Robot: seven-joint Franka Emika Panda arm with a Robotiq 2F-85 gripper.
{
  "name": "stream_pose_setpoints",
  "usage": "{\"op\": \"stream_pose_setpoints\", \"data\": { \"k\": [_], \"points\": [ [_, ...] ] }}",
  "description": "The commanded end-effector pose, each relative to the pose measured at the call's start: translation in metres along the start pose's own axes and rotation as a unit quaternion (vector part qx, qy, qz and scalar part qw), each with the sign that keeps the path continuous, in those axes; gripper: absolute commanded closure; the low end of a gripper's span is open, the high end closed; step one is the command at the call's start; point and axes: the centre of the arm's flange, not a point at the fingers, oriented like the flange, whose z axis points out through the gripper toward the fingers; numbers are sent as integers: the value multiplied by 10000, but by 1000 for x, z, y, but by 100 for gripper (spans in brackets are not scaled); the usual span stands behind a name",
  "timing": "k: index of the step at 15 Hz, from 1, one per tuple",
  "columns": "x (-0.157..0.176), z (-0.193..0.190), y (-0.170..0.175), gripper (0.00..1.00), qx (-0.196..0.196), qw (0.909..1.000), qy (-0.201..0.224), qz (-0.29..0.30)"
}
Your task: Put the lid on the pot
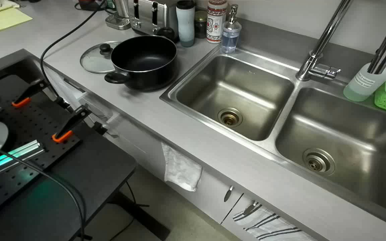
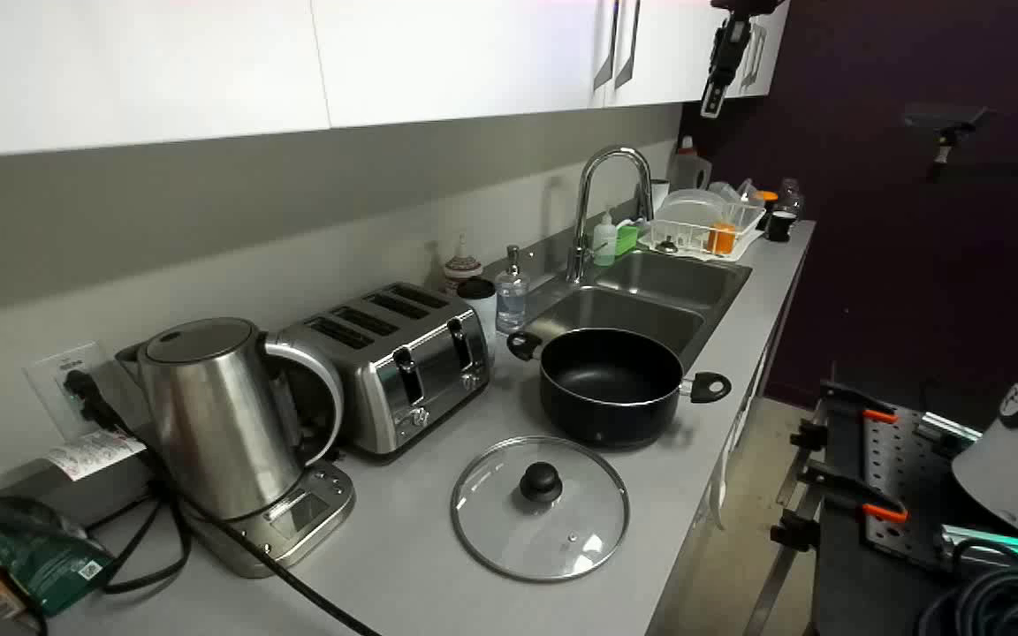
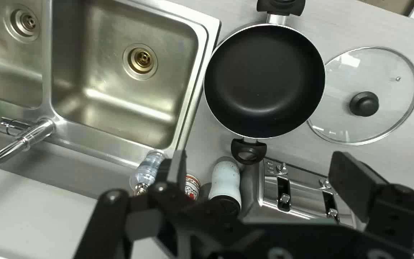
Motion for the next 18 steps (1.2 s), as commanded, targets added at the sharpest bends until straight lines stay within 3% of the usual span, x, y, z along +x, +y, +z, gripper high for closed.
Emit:
{"op": "stream_pose_setpoints", "data": {
  "k": [1,10,18],
  "points": [
    [0,0,0,0,0,10000,0,0],
    [0,0,0,0,0,10000,0,0],
    [25,25,-29,0,-4,9974,-122,-708]
  ]
}}
